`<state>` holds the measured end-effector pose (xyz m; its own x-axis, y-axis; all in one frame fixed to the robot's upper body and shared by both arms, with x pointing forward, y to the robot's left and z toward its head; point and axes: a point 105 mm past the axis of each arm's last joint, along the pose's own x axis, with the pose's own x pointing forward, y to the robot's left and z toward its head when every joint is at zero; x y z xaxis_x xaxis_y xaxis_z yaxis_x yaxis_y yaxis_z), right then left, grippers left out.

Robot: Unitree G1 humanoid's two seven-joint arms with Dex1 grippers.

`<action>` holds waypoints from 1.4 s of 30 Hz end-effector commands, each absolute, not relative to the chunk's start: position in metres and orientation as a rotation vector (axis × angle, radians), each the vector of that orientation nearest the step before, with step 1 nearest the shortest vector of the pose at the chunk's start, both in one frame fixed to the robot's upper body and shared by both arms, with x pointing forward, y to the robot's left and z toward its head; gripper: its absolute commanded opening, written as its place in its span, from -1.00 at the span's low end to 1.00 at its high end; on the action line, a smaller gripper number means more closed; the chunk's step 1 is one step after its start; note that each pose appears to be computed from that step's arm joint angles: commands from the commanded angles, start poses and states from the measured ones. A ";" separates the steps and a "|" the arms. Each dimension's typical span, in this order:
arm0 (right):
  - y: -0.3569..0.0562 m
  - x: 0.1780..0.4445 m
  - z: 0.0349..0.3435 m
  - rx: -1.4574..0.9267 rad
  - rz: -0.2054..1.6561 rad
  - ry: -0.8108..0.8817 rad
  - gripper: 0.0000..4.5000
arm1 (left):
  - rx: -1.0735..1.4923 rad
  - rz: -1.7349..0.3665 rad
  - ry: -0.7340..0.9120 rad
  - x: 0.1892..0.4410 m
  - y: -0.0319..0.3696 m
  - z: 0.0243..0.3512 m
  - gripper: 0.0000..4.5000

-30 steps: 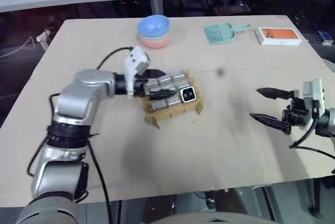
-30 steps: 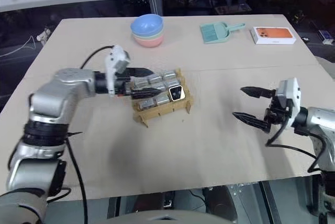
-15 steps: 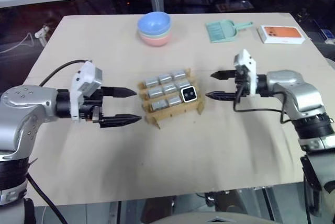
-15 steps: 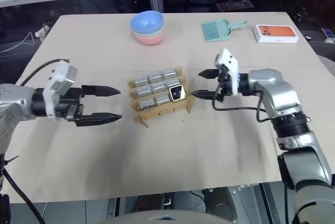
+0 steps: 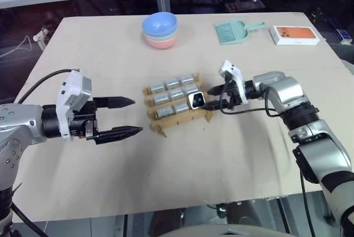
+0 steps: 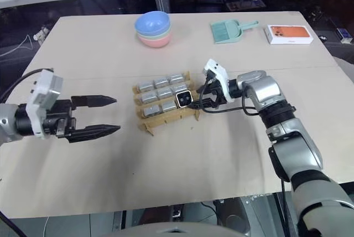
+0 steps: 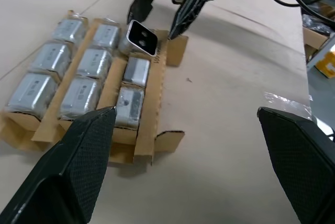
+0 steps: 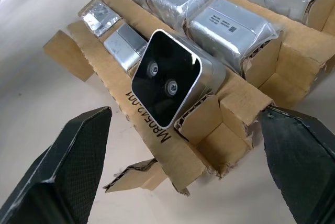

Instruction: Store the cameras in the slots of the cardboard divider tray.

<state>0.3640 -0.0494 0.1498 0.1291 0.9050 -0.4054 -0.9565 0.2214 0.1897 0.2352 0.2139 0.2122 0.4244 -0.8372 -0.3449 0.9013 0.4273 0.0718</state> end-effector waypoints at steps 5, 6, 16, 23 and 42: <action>-0.030 0.352 0.181 -0.124 1.477 0.330 1.00 | 0.306 -1.099 0.238 0.234 0.215 0.223 0.98; -0.029 0.352 0.183 -0.124 1.473 0.318 1.00 | 0.305 -1.105 0.239 0.234 0.215 0.223 0.98; -0.039 0.343 0.177 -0.158 1.486 0.393 1.00 | 0.312 -1.119 0.253 0.235 0.219 0.224 0.98; -0.051 0.351 0.168 -0.236 1.407 0.414 1.00 | 0.315 -1.123 0.258 0.238 0.220 0.222 0.98; -0.029 0.340 0.150 -0.164 1.419 0.443 1.00 | 0.314 -1.130 0.265 0.239 0.222 0.222 0.98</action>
<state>0.3416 -0.0313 0.1477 0.0865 0.9148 -0.3945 -0.9732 0.1622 0.1628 0.2401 0.2234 0.2121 0.4065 -0.8384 -0.3631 0.9088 0.4120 0.0662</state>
